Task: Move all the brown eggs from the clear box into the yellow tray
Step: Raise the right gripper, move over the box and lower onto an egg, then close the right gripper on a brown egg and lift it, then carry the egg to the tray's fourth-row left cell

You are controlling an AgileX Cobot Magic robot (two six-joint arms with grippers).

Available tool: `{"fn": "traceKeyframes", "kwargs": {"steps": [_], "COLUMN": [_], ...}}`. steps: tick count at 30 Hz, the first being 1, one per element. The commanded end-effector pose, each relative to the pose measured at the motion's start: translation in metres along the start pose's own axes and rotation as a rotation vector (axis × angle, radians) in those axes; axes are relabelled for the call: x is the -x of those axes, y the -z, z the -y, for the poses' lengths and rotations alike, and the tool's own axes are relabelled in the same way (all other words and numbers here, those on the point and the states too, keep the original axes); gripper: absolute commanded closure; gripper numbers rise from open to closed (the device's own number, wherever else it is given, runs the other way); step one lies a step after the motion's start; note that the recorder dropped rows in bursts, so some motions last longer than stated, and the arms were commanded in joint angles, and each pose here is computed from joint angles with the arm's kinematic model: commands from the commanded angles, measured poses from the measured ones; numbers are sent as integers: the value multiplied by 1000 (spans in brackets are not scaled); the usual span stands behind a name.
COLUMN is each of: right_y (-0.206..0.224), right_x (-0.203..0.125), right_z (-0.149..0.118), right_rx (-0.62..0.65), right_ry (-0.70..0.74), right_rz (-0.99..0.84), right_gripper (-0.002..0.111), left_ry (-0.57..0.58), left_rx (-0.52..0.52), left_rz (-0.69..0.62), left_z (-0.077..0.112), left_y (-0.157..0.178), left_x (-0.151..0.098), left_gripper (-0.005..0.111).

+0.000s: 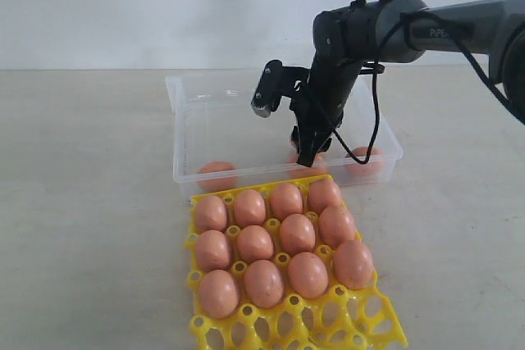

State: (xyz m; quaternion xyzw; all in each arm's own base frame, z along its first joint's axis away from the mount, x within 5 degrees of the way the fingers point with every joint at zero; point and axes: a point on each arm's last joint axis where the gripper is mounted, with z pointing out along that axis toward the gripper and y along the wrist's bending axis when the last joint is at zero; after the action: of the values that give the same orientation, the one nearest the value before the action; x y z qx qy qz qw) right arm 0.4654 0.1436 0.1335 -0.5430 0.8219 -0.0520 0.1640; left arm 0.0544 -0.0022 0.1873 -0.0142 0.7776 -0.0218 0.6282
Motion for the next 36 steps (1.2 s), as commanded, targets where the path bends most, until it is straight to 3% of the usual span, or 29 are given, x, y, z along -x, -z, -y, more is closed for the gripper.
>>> {"fn": "traceKeyframes", "kwargs": {"steps": [1, 5, 8, 12, 14, 17, 22, 25, 27, 29, 31, 33, 36], "right_y": [1, 20, 52, 97, 119, 145, 175, 191, 203, 214, 224, 226, 218], "right_x": [0, 8, 24, 35, 33, 23, 16, 14, 15, 16, 22, 33, 46], "right_z": [2, 6, 6, -8, -26, -66, -136, -145, -140, -137, -140, -151, -183], "right_rx": [-4, -24, -3, -52, -151, -399, -709, -913, -966, -905, -705, -465, -164], "right_ry": [-68, -348, -540, -655, -712, -708, -548, -543, -630, -762, -852, -773, -504], "right_rz": [5, 84, 311, 606, 708, 783, 973, 1132, 1269, 1414, 1562, 1545, 1326], "right_gripper": [108, 108, 109, 109, 109, 109, 109, 109, 109, 109, 109, 109, 109], "left_ry": [-8, -8, -8, -8, -8, -8, -8, -8, -8, -8, -8, -8, -8], "left_rx": [-1, -1, -1, -1, -1, -1, -1, -1, -1, -1, -1, -1, -1], "left_rz": [9, 9, 9, 9, 9, 9, 9, 9, 9, 9, 9, 9, 9], "left_z": [0, 0, 0, 0, 0, 0, 0, 0, 0, 0, 0, 0, 0], "left_y": [0, 0, 0, 0, 0, 0, 0, 0, 0, 0, 0, 0, 0], "left_x": [0, 0, 0, 0, 0, 0, 0, 0, 0, 0, 0, 0, 0], "left_gripper": [103, 103, 103, 103, 103, 103, 103, 103, 103, 103, 103, 103, 103]}}
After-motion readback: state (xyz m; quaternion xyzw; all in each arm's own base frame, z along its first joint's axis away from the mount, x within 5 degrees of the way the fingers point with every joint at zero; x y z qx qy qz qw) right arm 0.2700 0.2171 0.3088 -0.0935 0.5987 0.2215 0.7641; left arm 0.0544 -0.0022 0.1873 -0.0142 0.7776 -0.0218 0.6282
